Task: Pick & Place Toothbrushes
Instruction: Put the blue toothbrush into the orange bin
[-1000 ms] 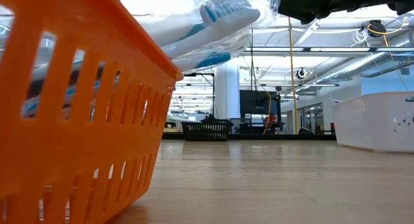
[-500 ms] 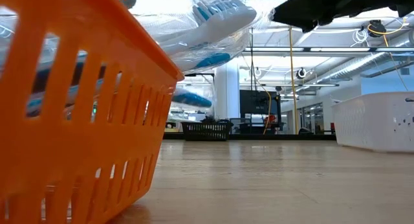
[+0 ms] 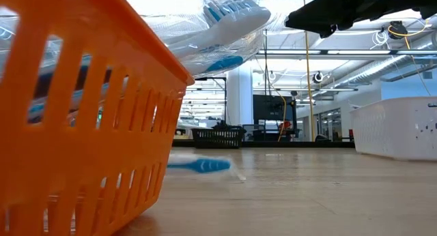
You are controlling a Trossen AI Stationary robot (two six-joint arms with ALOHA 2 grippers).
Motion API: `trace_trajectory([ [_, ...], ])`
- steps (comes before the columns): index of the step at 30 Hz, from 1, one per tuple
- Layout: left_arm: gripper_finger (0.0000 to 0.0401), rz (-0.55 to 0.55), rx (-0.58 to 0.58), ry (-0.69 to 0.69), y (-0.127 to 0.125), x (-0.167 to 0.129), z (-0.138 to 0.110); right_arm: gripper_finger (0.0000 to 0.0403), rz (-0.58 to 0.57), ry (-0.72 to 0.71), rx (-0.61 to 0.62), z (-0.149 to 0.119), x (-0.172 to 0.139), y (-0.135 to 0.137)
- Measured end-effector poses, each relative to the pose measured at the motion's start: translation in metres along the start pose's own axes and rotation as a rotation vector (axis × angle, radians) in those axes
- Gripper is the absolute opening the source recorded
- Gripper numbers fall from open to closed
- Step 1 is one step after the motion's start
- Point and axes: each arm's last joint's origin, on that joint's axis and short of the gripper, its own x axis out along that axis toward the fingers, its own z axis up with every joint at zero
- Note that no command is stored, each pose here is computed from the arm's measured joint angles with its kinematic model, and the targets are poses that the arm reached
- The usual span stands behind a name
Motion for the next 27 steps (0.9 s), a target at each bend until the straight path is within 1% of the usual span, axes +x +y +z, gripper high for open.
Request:
trace_trajectory([
  [5,0.0225,0.027,-0.003,-0.002,0.007,0.000,0.004,0.0111,0.000,0.000,0.000,0.000,0.000,0.000],
  [9,0.0225,0.059,-0.003,0.031,0.013,0.006,0.003,0.0111,0.000,0.000,-0.001,0.000,0.000,0.000],
  [14,0.0225,0.128,-0.004,0.108,0.023,0.025,-0.006,0.0111,0.001,0.009,-0.005,-0.001,0.000,0.000],
  [20,0.0225,0.121,-0.050,0.192,0.031,0.050,-0.014,0.0112,0.002,0.015,-0.008,-0.002,0.000,0.000],
  [27,0.0225,0.173,-0.054,0.252,0.041,0.068,-0.025,0.0112,0.002,0.017,-0.008,-0.002,0.000,0.000],
])
